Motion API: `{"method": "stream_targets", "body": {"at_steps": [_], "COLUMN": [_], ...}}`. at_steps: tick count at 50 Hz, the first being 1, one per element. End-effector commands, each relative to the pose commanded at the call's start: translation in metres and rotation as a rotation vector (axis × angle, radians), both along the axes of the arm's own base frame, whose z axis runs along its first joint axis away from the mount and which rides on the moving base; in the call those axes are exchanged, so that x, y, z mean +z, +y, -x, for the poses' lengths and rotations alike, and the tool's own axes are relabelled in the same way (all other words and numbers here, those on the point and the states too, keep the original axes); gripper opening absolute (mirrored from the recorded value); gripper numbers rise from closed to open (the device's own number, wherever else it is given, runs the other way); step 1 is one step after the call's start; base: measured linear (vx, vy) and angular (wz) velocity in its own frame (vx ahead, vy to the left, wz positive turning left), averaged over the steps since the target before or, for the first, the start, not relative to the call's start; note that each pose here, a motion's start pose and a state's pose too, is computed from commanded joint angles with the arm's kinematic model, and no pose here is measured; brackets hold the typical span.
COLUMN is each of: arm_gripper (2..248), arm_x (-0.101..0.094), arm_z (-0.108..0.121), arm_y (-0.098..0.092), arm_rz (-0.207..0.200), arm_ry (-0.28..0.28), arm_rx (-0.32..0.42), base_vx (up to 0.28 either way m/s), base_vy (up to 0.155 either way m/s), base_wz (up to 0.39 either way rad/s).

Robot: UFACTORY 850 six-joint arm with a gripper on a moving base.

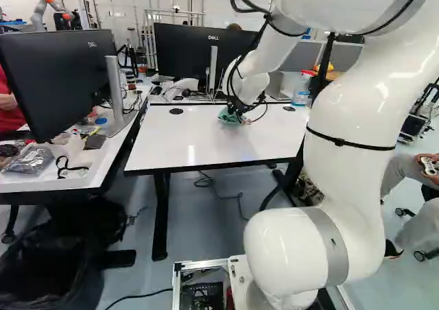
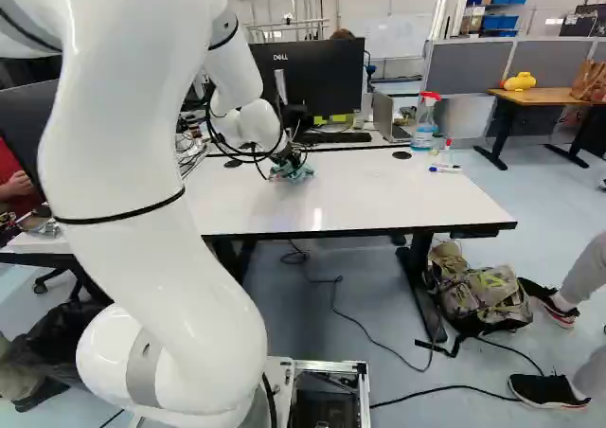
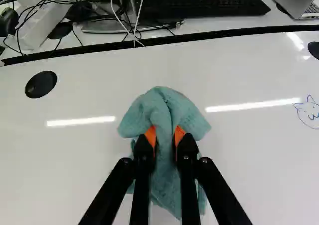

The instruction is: Clean the table with the green towel

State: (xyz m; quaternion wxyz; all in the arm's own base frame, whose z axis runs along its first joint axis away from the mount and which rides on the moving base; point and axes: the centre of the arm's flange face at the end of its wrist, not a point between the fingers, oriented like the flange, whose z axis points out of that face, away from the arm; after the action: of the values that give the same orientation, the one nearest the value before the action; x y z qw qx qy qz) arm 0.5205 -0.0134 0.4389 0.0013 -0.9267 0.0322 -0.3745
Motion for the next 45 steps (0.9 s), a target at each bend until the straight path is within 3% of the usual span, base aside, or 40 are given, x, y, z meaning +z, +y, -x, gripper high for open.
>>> {"method": "stream_targets", "body": {"at_steps": [20,45], "arm_gripper": [61,61], "arm_x": [0.001,0.004], "arm_z": [0.036,0.038], "arm_y": [0.000,0.000], "arm_rz": [0.000,0.000], "arm_ry": [0.010,0.003], "arm_rx": [-0.002,-0.002], "base_vx": [0.000,0.000], "base_vy": [0.000,0.000], "base_wz": [0.000,0.000]}}
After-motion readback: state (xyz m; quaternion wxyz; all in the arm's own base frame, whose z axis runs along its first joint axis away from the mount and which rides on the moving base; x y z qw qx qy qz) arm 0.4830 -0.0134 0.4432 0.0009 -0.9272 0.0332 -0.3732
